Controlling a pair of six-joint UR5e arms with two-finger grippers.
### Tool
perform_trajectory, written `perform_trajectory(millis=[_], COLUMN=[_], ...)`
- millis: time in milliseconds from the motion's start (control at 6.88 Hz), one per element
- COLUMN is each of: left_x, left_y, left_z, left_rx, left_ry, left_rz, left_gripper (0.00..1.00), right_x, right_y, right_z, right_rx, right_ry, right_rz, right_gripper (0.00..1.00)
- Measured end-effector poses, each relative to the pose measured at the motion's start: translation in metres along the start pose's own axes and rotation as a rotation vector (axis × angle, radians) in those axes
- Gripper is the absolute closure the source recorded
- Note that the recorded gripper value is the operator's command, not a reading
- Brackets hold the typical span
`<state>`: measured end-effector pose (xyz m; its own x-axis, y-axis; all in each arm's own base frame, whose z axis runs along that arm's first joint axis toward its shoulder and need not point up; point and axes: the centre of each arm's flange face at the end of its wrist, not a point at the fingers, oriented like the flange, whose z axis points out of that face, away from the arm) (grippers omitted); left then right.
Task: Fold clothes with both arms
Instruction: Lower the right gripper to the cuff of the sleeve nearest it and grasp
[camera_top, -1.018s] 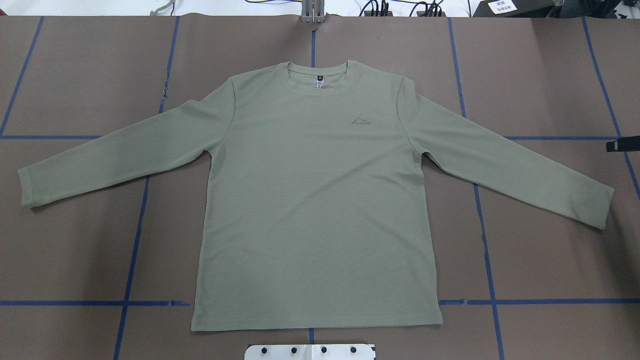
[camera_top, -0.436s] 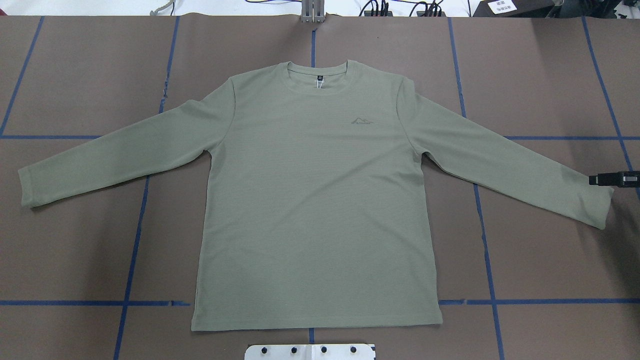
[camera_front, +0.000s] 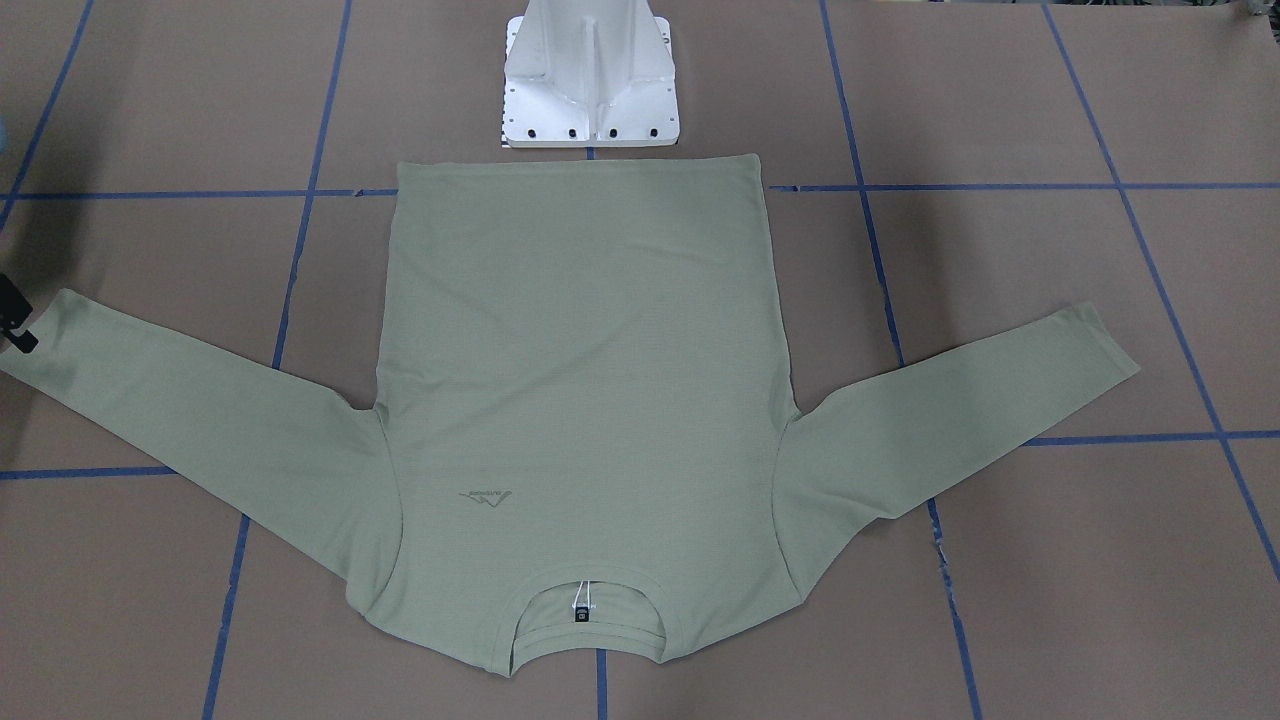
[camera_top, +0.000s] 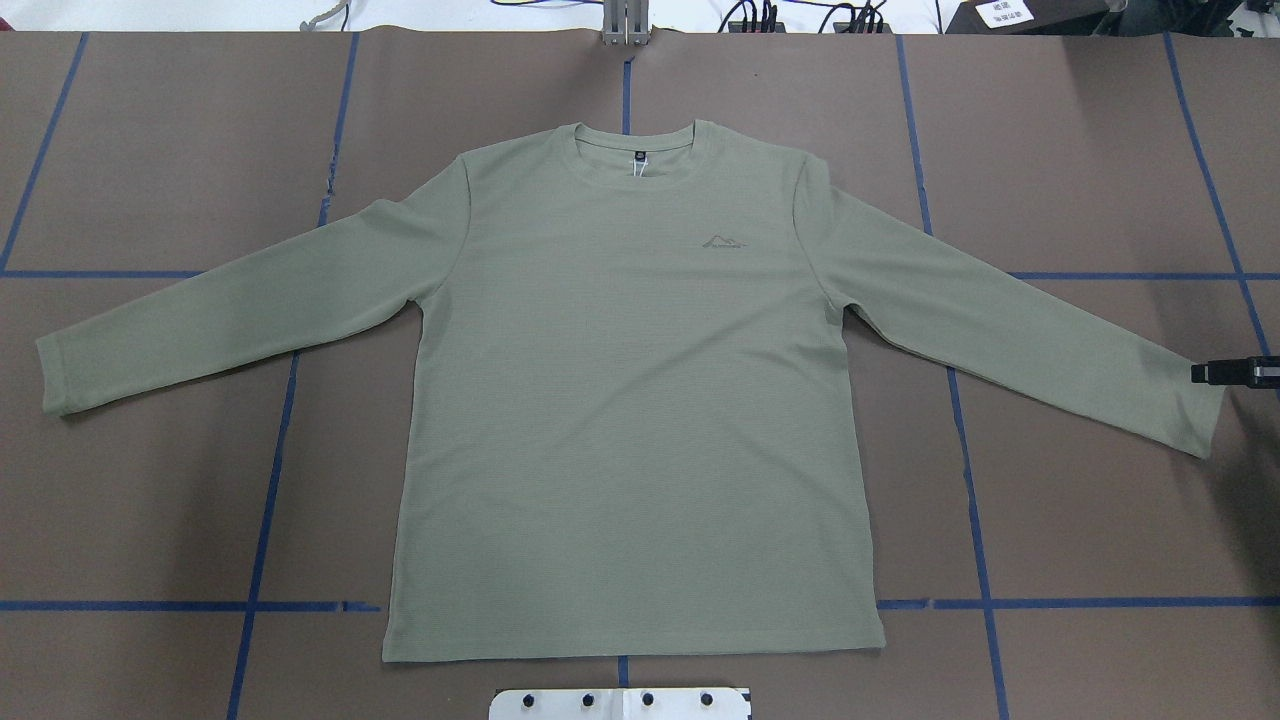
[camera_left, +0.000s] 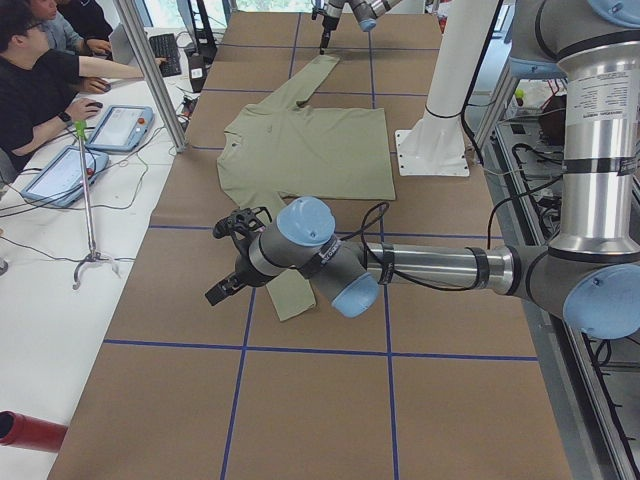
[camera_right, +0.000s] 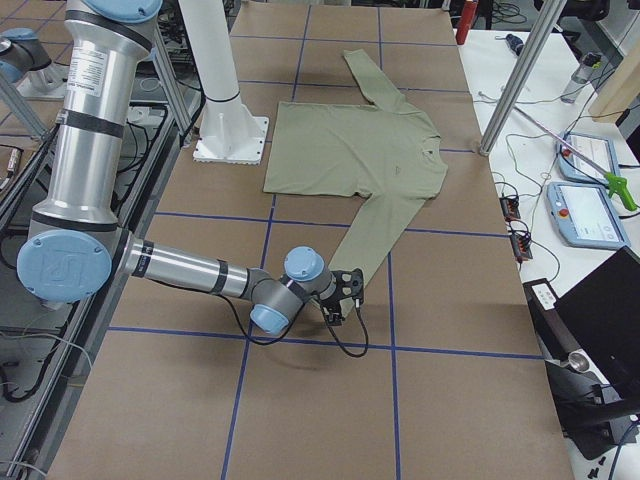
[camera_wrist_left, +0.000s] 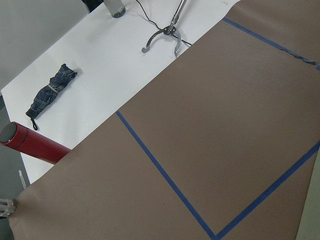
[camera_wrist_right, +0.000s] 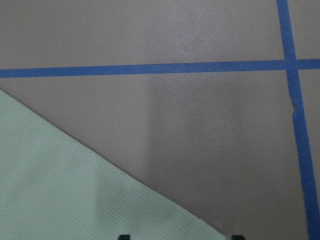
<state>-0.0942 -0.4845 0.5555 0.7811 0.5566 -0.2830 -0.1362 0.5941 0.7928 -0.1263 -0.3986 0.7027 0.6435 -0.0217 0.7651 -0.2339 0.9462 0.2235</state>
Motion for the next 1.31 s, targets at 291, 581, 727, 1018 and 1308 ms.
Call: perform_trajectory(millis=[291, 581, 727, 1018, 1308], left_x=[0.0, 0.0, 0.0, 0.0, 0.0], left_y=[0.002, 0.003, 0.003, 0.003, 0.004], left_z=[0.0, 0.001, 0.001, 0.001, 0.001], left_rx=[0.0, 0.003, 0.003, 0.003, 0.002], left_ry=[0.0, 0.0, -0.001, -0.001, 0.0], left_rz=[0.001, 0.004, 0.003, 0.003, 0.003], left_gripper=[0.0, 0.0, 0.0, 0.0, 0.0], right_x=[-0.002, -0.001, 0.0, 0.001, 0.004], right_y=[-0.001, 0.0, 0.001, 0.003, 0.005], right_z=[0.005, 0.009, 0.01, 0.013, 0.017], right_rx=[0.005, 0.005, 0.004, 0.002, 0.001], right_ry=[0.009, 0.021, 0.024, 0.032, 0.043], right_rz=[-0.008, -0.009, -0.009, -0.01, -0.011], right_gripper=[0.28, 0.3, 0.32, 0.36, 0.63])
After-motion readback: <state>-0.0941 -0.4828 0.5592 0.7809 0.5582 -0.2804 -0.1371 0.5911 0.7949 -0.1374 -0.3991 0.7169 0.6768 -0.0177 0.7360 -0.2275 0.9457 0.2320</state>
